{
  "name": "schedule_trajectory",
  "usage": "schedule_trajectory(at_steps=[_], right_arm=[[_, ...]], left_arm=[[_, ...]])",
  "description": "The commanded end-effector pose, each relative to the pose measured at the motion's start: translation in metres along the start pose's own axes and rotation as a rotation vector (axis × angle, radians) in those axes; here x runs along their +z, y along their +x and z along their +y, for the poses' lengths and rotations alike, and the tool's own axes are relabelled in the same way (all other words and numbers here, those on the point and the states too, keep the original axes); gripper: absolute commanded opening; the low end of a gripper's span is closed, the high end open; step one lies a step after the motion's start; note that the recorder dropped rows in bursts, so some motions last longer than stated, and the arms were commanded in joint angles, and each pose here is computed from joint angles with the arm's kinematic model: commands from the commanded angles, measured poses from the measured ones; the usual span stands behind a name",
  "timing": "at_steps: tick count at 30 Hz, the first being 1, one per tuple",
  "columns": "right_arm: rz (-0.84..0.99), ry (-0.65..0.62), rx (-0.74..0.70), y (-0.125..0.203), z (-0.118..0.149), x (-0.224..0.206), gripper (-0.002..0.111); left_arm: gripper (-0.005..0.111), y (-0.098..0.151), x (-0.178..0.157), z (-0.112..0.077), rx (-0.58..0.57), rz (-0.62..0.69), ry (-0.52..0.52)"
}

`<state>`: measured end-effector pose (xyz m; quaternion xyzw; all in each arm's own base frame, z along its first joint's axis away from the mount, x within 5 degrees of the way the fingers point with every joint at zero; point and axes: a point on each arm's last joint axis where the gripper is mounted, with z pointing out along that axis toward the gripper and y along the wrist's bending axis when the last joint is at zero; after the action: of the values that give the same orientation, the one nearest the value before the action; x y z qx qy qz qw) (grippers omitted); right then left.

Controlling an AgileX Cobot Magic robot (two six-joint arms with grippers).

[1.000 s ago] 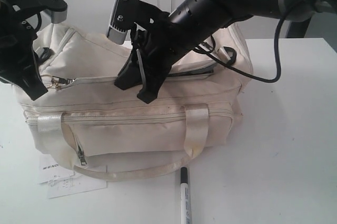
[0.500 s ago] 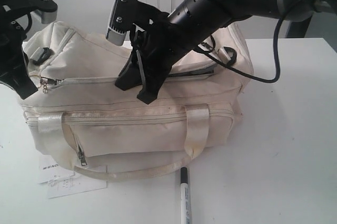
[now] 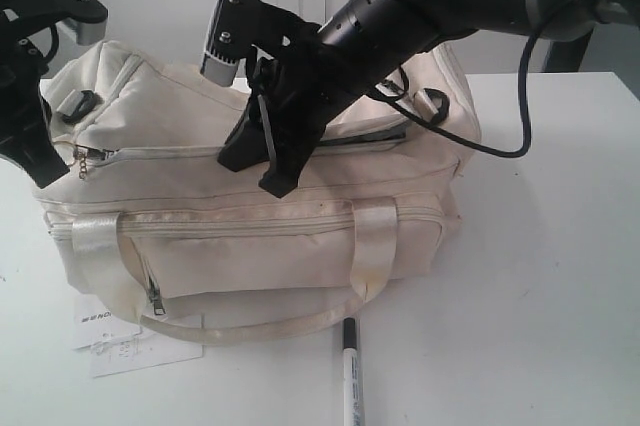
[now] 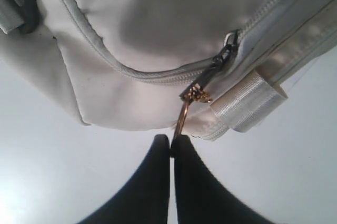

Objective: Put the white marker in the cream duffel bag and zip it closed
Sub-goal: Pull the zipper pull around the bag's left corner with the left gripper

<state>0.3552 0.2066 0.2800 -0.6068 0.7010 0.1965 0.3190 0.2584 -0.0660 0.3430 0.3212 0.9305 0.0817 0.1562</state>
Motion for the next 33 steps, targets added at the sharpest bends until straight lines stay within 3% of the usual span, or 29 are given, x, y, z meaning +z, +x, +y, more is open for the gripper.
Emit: schedule_trajectory(at_steps=[1, 10, 33], right_arm=[[0.078, 0.032, -0.039, 0.011, -0.006, -0.008, 0.000], [0.078, 0.032, -0.039, 0.011, -0.006, -0.008, 0.000], [0.113, 0.074, -0.068, 0.013, -0.009, -0.012, 0.000]], left_arm=[[0.000, 0.018, -0.004, 0.014, 0.004, 0.132, -0.113], [0.000, 0.027, -0.001, 0.029, -0.075, 0.138, -0.098], [0.000, 0.031, 0.000, 0.035, -0.073, 0.133, -0.079]])
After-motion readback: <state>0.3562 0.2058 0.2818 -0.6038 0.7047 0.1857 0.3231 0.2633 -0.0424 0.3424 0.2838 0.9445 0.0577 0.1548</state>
